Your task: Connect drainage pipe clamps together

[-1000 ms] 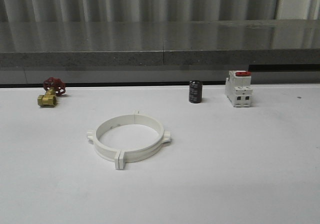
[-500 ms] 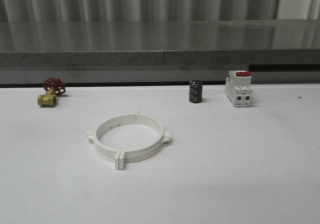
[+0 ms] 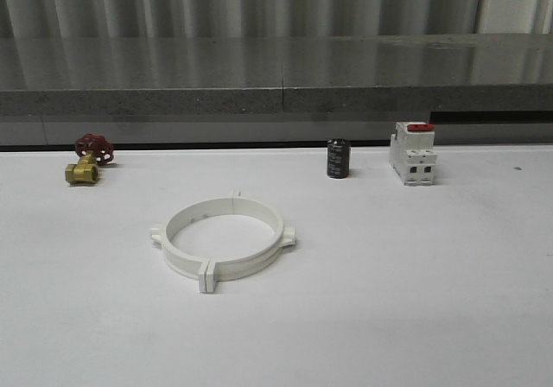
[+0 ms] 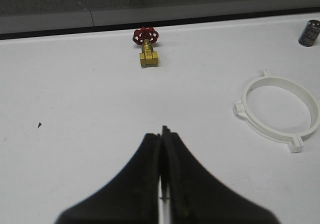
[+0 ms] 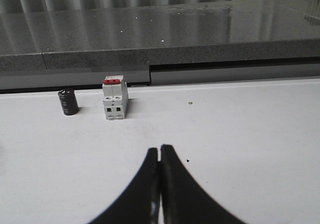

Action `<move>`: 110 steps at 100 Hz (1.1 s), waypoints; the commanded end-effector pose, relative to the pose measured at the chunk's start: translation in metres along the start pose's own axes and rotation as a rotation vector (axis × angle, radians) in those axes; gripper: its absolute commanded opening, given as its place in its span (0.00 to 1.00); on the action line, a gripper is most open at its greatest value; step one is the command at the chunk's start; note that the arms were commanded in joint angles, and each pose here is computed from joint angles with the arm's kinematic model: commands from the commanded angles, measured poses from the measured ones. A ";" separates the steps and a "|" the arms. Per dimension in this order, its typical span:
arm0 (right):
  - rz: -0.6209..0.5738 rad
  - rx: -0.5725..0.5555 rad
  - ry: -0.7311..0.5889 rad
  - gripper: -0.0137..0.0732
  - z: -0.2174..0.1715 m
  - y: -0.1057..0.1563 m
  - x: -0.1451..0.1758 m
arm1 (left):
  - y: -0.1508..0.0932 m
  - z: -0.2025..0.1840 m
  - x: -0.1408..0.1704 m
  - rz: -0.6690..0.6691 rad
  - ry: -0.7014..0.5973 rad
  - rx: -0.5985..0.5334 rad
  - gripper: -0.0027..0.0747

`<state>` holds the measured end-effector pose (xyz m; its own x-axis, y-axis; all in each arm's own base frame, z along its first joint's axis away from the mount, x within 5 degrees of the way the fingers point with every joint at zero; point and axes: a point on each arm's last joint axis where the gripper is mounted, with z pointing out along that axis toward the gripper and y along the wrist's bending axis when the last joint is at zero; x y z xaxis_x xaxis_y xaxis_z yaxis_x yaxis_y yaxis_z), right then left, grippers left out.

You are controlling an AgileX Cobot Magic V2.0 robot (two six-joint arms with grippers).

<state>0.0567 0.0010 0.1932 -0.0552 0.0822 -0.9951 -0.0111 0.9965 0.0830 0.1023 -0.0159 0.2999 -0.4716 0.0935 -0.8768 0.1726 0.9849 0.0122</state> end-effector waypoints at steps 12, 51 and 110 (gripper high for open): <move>-0.004 -0.005 -0.124 0.08 -0.003 0.001 -0.015 | 0.000 -0.004 -0.014 -0.013 -0.096 -0.004 0.01; -0.004 -0.005 -0.124 0.08 -0.003 0.001 -0.015 | 0.000 0.003 -0.002 -0.016 -0.063 -0.004 0.01; -0.004 -0.005 -0.124 0.08 -0.003 0.001 -0.015 | 0.004 0.026 0.078 -0.025 -0.438 -0.078 0.01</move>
<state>0.0567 0.0010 0.1933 -0.0536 0.0843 -0.9950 -0.0113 0.9963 0.0851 0.0925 -0.0098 0.2105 -0.1988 0.0434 -0.9791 0.1095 0.9937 0.0218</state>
